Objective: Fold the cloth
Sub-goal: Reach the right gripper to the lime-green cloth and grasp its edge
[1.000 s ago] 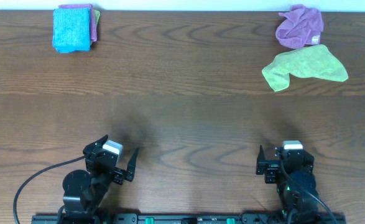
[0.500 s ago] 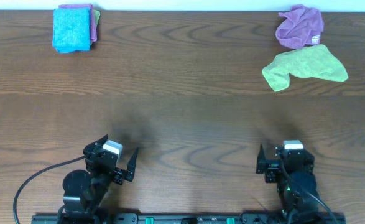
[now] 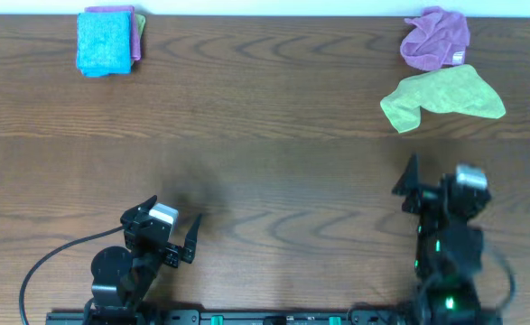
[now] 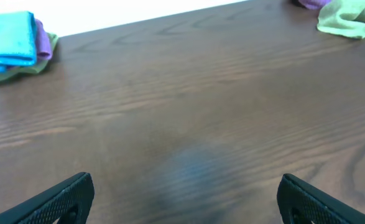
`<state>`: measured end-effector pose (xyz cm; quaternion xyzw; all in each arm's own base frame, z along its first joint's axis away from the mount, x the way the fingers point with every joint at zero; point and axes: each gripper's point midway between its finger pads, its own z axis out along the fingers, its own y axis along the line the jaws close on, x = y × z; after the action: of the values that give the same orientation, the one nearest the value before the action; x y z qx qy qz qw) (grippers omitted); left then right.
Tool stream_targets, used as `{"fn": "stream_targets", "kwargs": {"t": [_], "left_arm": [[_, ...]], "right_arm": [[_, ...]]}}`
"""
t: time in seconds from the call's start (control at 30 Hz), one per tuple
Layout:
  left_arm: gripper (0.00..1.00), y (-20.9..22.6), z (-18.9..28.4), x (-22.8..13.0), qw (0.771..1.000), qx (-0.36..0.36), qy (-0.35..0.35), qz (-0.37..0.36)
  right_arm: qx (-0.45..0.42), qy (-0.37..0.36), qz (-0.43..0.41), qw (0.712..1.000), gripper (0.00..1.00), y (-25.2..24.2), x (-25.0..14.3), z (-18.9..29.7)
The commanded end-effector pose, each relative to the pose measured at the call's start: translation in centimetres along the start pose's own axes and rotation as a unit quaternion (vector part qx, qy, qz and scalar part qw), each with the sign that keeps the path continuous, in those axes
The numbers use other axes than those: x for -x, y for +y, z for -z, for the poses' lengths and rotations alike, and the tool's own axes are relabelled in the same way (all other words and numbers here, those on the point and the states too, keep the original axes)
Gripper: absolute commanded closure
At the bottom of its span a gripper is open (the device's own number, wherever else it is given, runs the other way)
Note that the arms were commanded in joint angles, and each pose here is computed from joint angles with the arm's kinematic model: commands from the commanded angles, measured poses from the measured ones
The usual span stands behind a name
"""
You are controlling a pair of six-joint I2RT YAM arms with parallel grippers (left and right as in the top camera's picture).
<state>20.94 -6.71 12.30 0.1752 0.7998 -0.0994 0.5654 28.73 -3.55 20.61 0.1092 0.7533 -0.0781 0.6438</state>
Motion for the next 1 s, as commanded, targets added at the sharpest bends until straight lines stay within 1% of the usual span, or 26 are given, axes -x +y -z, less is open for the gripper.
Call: {"fn": "stream_targets", "kwargs": {"t": [0.0,0.07,0.17,0.27,0.33,0.43,0.57,0.67,0.8,0.87,0.97], "left_arm": [[0.05,0.0,-0.3,-0.9,1.000,-0.001,0.010,-0.005],[0.05,0.0,-0.3,-0.9,1.000,-0.001,0.010,-0.005],[0.05,0.0,-0.3,-0.9,1.000,-0.001,0.010,-0.005],[0.05,0.0,-0.3,-0.9,1.000,-0.001,0.010,-0.005],[0.05,0.0,-0.3,-0.9,1.000,-0.001,0.010,-0.005],[0.05,0.0,-0.3,-0.9,1.000,-0.001,0.010,-0.005],[0.05,0.0,-0.3,-0.9,1.000,-0.001,0.010,-0.005],[0.05,0.0,-0.3,-0.9,1.000,-0.001,0.010,-0.005],[0.05,0.0,-0.3,-0.9,1.000,-0.001,0.010,-0.004],[0.05,0.0,-0.3,-0.9,1.000,-0.001,0.010,-0.004],[0.05,0.0,-0.3,-0.9,1.000,-0.001,0.010,-0.005]], "right_arm": [[0.013,0.040,-0.008,0.999,0.01,0.4,1.7,-3.6],[0.018,0.074,-0.008,0.997,0.01,0.4,1.7,-6.5],[0.028,0.137,-0.012,0.990,0.01,0.6,1.1,-12.1],[0.050,0.190,-0.013,0.980,0.01,1.7,-0.3,-15.5],[0.080,0.213,-0.018,0.974,0.01,3.0,-1.1,-16.7],[0.147,0.232,-0.033,0.961,0.01,5.5,-2.4,-17.4],[0.191,0.251,-0.044,0.948,0.01,7.0,-3.6,-17.0],[0.161,0.300,-0.054,0.939,0.01,5.9,-6.5,-16.9],[0.113,0.364,-0.112,0.918,0.01,3.4,-11.0,-17.1],[0.094,0.380,-0.135,0.911,0.01,2.2,-12.5,-17.5],[0.097,0.379,-0.151,0.908,0.06,1.4,-13.6,-18.3]]}}
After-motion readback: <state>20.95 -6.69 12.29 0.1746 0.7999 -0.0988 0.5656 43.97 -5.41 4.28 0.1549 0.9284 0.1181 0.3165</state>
